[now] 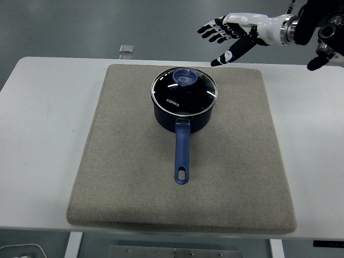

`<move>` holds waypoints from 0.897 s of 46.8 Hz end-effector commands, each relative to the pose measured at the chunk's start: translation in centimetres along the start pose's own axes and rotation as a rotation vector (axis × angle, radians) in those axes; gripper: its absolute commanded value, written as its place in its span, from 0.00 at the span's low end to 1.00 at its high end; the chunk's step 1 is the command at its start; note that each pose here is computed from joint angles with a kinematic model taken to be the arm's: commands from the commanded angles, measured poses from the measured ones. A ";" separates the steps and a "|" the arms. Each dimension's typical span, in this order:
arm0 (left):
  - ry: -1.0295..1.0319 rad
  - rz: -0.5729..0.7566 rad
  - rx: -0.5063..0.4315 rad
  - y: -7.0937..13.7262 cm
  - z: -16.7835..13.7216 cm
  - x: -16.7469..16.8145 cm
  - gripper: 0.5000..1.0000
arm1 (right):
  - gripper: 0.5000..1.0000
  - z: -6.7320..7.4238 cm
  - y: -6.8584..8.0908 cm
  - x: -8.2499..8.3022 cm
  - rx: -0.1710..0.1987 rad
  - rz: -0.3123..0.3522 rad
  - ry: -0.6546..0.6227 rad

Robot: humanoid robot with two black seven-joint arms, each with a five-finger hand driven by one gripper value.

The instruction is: Lift the pot lid and place it to the right of the pot.

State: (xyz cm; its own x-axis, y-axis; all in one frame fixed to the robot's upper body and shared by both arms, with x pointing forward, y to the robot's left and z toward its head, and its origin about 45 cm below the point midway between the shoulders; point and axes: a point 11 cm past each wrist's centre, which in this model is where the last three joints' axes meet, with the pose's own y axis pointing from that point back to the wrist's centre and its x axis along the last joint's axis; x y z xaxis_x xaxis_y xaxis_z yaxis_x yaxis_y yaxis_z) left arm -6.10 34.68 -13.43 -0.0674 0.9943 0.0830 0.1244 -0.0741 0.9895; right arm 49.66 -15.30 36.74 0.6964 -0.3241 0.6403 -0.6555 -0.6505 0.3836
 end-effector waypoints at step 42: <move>0.000 0.000 -0.001 0.0 0.0 0.0 1.00 | 0.80 -4.2 -4.1 -4.1 -0.060 -0.082 0.464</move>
State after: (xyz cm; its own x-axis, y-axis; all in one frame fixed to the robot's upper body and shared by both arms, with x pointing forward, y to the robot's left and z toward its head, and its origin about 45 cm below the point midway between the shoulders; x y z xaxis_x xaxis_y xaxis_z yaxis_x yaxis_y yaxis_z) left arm -6.10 34.67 -13.43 -0.0675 0.9943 0.0830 0.1246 -0.0741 0.9894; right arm 48.22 -8.22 35.54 0.5661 0.0534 0.8226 -0.6231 -0.6256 0.4694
